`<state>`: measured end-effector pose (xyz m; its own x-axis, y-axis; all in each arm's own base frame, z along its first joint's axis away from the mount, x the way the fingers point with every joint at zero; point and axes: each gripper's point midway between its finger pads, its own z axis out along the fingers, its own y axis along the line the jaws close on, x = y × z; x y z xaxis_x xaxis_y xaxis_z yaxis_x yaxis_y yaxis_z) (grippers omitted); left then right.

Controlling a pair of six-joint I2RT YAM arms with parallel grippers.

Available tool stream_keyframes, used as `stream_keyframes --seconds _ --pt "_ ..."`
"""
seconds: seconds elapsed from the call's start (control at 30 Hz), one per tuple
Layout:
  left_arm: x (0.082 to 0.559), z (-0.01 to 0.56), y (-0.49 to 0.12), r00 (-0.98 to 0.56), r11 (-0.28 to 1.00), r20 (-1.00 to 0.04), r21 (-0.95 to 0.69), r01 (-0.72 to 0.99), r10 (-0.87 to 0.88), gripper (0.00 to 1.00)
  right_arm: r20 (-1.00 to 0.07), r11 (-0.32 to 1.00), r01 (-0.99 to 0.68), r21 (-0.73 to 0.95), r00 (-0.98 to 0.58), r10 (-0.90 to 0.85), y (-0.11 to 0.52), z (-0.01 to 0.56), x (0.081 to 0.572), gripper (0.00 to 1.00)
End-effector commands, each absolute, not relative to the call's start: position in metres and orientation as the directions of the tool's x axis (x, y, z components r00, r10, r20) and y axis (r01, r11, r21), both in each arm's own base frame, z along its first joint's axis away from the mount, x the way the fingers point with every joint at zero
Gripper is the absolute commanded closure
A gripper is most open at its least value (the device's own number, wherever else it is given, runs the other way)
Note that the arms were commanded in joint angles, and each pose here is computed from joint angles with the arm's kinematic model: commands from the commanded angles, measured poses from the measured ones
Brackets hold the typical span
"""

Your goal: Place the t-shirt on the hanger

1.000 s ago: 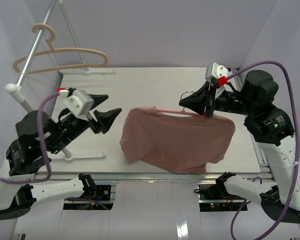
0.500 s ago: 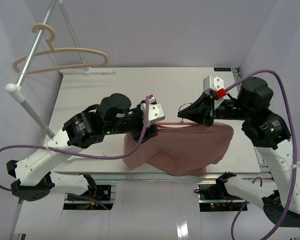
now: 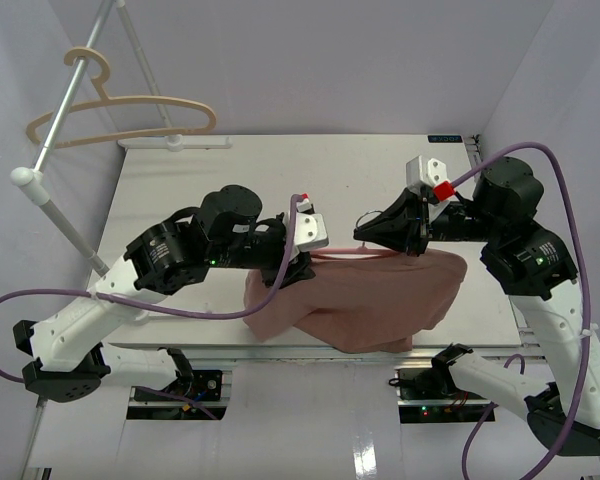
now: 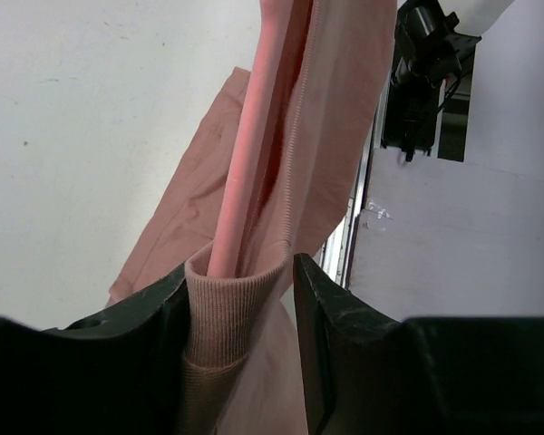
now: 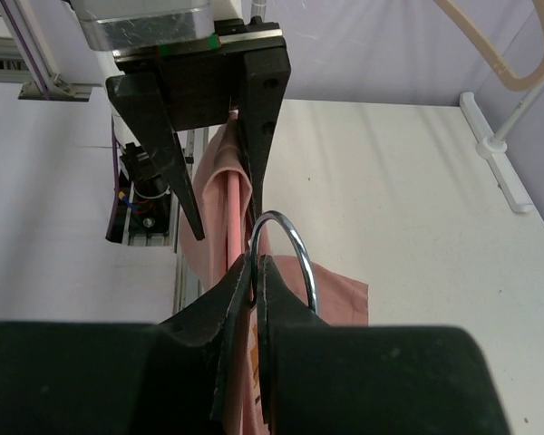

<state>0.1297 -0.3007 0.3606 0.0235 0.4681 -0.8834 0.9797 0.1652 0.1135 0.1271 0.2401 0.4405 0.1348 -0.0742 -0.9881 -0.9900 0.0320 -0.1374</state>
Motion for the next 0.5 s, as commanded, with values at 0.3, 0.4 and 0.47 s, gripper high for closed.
stream_keyframes --seconds 0.3,0.4,0.47 --pt "0.111 0.356 -0.286 -0.010 0.171 -0.922 0.061 0.983 0.388 0.62 -0.980 -0.030 -0.980 -0.199 0.199 -0.013 0.245 0.445 0.121 0.92" --pt "0.101 0.366 -0.279 0.008 0.141 -0.931 0.063 0.988 0.366 0.37 -0.977 -0.054 -0.976 -0.212 0.213 -0.003 0.244 0.447 0.115 0.92" --pt "0.094 0.379 -0.277 0.023 0.114 -0.938 0.067 0.991 0.346 0.35 -0.974 -0.089 -0.970 -0.226 0.227 0.008 0.243 0.447 0.107 0.92"
